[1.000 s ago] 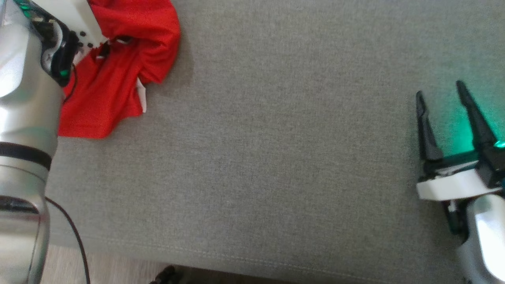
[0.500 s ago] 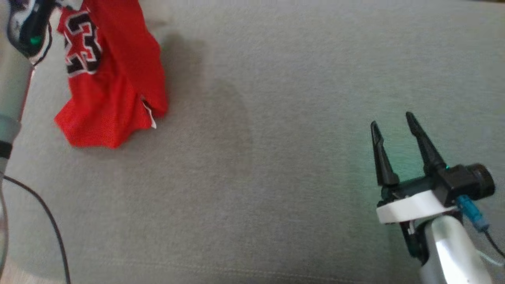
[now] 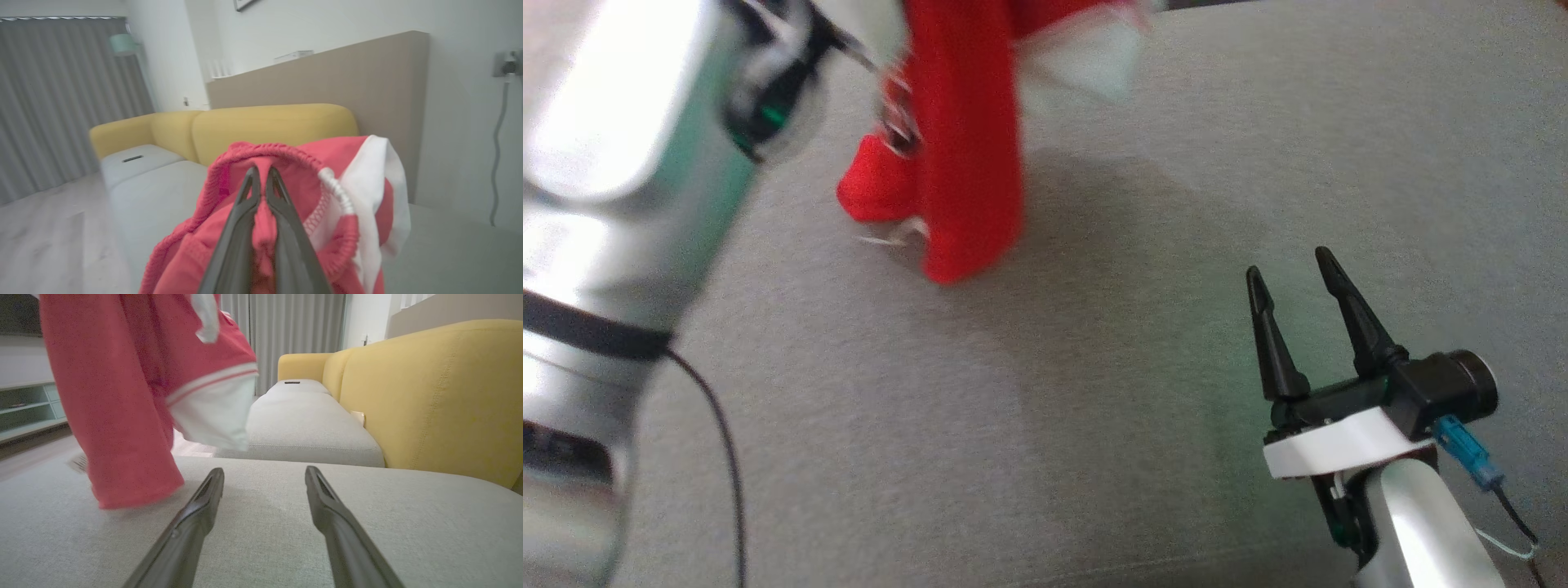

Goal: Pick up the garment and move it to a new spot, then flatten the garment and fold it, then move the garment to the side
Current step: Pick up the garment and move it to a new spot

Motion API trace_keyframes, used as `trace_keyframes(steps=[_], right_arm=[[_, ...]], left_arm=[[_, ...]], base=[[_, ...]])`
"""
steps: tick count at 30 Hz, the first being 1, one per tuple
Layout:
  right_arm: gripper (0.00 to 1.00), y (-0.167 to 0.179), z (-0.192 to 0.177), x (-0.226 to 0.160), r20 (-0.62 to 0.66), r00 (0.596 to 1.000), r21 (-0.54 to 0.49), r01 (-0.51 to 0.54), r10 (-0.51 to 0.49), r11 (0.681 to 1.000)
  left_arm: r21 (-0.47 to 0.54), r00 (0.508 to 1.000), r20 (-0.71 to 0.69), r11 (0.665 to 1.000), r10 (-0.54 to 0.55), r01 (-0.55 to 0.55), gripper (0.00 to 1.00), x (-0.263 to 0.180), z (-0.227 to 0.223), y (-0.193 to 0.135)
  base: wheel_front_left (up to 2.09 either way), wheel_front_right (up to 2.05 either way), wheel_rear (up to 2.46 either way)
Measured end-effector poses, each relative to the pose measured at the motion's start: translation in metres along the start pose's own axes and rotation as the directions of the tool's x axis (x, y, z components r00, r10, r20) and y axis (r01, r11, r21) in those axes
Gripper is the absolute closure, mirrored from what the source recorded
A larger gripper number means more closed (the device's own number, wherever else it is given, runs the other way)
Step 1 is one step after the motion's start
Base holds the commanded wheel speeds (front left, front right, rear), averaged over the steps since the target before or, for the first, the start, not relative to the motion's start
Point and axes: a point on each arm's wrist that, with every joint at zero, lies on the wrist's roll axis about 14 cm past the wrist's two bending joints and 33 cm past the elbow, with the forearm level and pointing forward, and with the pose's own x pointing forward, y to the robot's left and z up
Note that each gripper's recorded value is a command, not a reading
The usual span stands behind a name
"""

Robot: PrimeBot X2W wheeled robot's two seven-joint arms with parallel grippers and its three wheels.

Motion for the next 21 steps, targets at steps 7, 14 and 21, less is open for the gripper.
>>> trace_keyframes(steps=[7, 14, 21], right_arm=[[0.00, -0.020, 0.003, -0.017, 0.002, 0.997, 0.029, 0.075, -0.075, 0.997], [0.00, -0.028, -0.014, -0.021, -0.050, 0.993, 0.039, 0.107, -0.105, 0.994], [0.00, -0.026, -0.017, -0.021, -0.059, 0.993, 0.042, 0.101, -0.099, 0.994]], left_arm=[[-0.179, 0.965, -0.118, 0.961, -0.234, 0.211, 1.00, 0.016, -0.081, -0.115], [-0.336, 0.925, -0.251, 0.922, -0.284, 0.192, 1.00, -0.009, -0.183, -0.169], [-0.304, 0.923, -0.314, 0.944, -0.224, 0.125, 0.64, -0.021, -0.210, -0.170]], base=[[0.00, 0.00, 0.00], [0.00, 0.00, 0.00], [0.00, 0.00, 0.00]])
